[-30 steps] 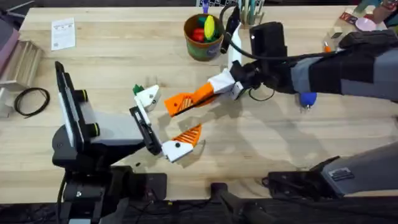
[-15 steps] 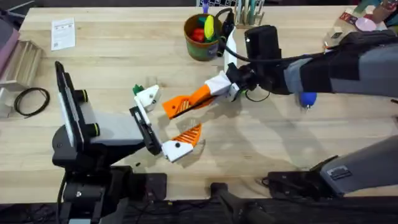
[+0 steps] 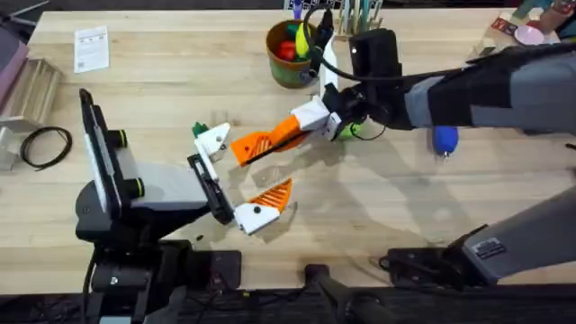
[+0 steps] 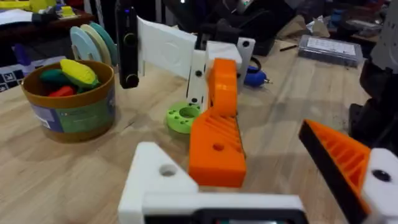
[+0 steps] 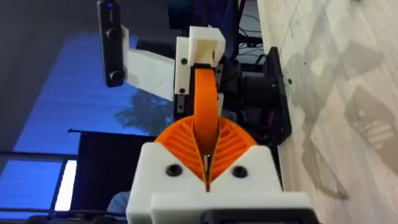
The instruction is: Pick up the gripper from the table and insert it into the empty holder that is missing its gripper. Then pick up a screw, insert it into the mounting hole, and use the screwdriver to tighten it. Finally, clean up the table by picking up the vegetable and placing it into the bucket.
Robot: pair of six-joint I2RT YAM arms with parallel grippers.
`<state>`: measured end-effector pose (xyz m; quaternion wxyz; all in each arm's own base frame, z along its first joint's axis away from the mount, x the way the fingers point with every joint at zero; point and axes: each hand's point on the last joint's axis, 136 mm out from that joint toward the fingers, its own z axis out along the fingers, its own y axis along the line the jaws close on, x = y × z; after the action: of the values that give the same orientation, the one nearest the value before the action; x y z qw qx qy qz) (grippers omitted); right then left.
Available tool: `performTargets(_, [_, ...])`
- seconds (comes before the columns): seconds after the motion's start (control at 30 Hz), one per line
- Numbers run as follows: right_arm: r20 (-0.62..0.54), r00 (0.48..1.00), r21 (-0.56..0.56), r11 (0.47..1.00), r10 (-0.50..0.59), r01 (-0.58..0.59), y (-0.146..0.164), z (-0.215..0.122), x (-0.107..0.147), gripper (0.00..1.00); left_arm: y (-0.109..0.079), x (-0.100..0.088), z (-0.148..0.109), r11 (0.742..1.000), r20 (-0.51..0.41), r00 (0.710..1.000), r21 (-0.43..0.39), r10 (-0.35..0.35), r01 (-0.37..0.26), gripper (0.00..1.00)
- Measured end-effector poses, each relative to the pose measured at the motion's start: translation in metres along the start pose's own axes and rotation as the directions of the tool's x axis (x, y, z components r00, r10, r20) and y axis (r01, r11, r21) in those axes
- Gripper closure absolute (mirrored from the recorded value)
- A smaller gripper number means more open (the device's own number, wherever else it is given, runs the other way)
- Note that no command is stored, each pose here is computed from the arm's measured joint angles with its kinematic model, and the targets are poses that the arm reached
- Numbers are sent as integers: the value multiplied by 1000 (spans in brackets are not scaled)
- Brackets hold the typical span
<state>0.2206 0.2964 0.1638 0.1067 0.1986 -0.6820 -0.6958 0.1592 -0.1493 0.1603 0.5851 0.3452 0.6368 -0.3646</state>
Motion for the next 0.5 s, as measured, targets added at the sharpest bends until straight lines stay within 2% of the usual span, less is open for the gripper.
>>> performTargets(0.5, [-13,1000,-2,1000,-1,1,0,5,-9,993,0,0,0,1000,0,1000,0,0,0,15])
